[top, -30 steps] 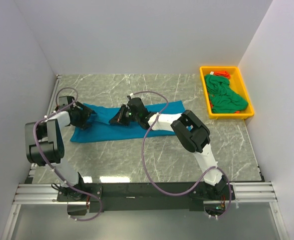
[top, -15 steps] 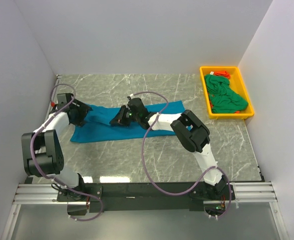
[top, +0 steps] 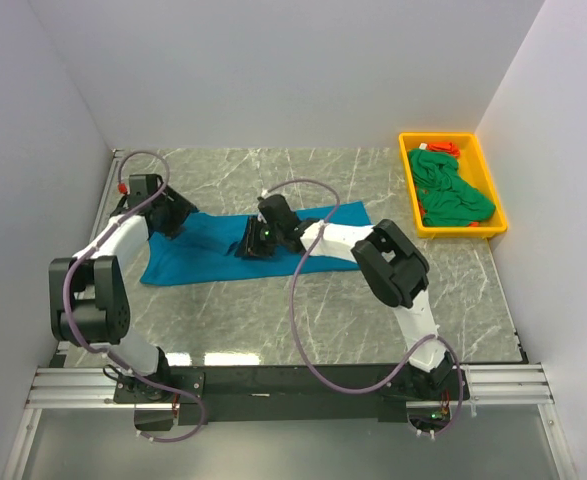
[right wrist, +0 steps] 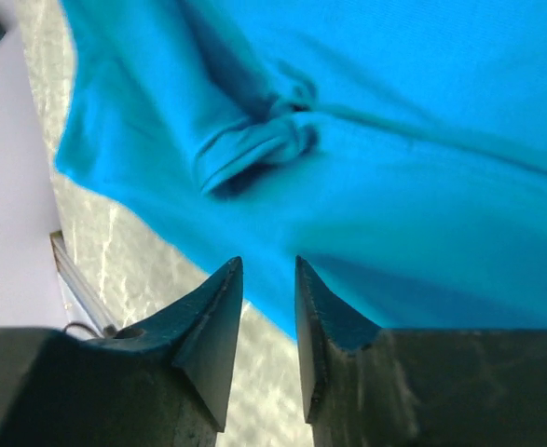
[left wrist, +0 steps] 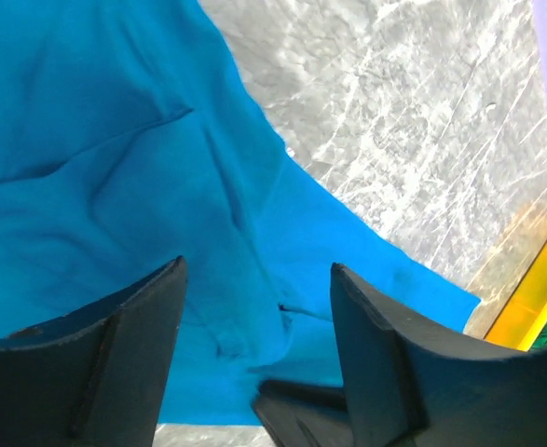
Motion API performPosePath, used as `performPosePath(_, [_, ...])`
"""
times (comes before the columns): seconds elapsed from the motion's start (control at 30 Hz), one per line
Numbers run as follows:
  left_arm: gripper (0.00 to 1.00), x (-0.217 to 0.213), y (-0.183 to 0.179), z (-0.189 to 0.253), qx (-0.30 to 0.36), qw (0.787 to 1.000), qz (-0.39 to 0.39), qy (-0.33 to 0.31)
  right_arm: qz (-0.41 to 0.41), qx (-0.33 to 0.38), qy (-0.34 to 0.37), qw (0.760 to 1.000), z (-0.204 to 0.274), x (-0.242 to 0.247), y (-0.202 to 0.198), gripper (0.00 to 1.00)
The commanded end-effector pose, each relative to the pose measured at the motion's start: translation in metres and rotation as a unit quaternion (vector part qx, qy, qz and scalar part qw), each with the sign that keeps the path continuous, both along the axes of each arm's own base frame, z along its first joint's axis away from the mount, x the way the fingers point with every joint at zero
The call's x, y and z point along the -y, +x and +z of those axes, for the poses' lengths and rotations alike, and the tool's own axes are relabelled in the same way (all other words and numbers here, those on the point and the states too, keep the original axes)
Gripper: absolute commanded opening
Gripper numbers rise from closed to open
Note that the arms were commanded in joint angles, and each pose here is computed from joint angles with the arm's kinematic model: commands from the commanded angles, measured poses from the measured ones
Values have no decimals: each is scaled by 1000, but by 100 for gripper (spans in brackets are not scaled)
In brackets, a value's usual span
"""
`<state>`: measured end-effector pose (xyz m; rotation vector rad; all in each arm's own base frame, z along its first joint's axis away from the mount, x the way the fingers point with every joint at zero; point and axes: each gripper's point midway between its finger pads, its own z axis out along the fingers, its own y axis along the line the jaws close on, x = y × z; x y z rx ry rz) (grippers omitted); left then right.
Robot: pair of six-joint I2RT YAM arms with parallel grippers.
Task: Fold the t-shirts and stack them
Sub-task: Fold the tshirt
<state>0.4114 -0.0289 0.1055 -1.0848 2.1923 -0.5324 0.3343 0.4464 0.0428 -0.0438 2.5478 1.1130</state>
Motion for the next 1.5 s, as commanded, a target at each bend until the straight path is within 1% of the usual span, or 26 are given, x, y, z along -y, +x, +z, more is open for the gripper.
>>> performPosePath(0.0, [67,5,21,6,23,999,-28,15,12,81,26,996,65,9,21,33])
performPosePath(0.07, [65,2,24,3,18,999,-29,24,24,85,38,995,73,3,22,31])
performPosePath(0.1, [61,0,30,8,23,999,-30,29,36,89,53,994,80,-5,22,31])
performPosePath(0.13, [60,-1,31,2,14,999,-29,33,43,90,66,993,85,-10,22,30])
performPosePath(0.27, [52,-2,38,0,18,998,-37,40,69,87,127,986,99,-32,22,30])
performPosePath(0.4, [51,-4,40,-21,-9,998,-37,42,81,65,163,981,89,-52,29,31])
performPosePath(0.57, [49,-10,44,-42,-29,998,-25,55,79,44,169,981,63,-61,35,31])
performPosePath(0.67, [49,-11,50,-52,-37,997,-22,57,61,28,158,985,37,-55,46,30])
performPosePath(0.8, [50,-19,62,-66,-53,996,-13,71,11,3,148,989,4,-23,67,30])
performPosePath(0.9, [50,-22,67,-71,-57,995,-12,78,-1,-1,151,989,-1,-5,70,30])
performPosePath(0.93, [50,-22,68,-70,-56,995,-13,80,-4,2,152,988,1,2,73,30])
performPosePath(1.03, [53,-22,74,-58,-45,995,-17,83,13,22,139,990,16,13,67,30])
performPosePath(1.07, [57,-22,75,-53,-40,995,-17,85,17,31,131,991,21,18,66,31])
performPosePath(1.13, [62,-22,79,-29,-15,995,-22,91,26,65,96,993,36,33,61,32])
performPosePath(1.17, [68,-23,80,-19,-8,995,-23,95,34,102,77,991,51,45,61,34])
performPosePath(1.2, [71,-28,80,-1,7,994,-13,109,33,98,46,994,48,57,55,34])
performPosePath(1.23, [74,-29,79,8,13,993,-16,117,33,110,24,993,50,66,55,35])
performPosePath(1.27, [79,-30,77,17,19,992,-14,123,12,130,-17,991,49,81,61,36])
performPosePath(1.3, [81,-31,71,32,25,991,-9,132,19,143,-60,988,51,102,54,39])
performPosePath(1.33, [84,-29,68,39,28,990,-11,138,17,151,-88,984,49,113,53,40])
performPosePath(1.37, [85,-29,61,41,24,989,-9,143,8,173,-130,976,52,132,54,41])
performPosePath(1.4, [86,-32,50,50,19,988,-1,153,2,160,-169,973,43,149,48,41])
performPosePath(1.47, [85,-31,31,41,-6,987,3,158,-10,170,-230,958,42,177,47,42])
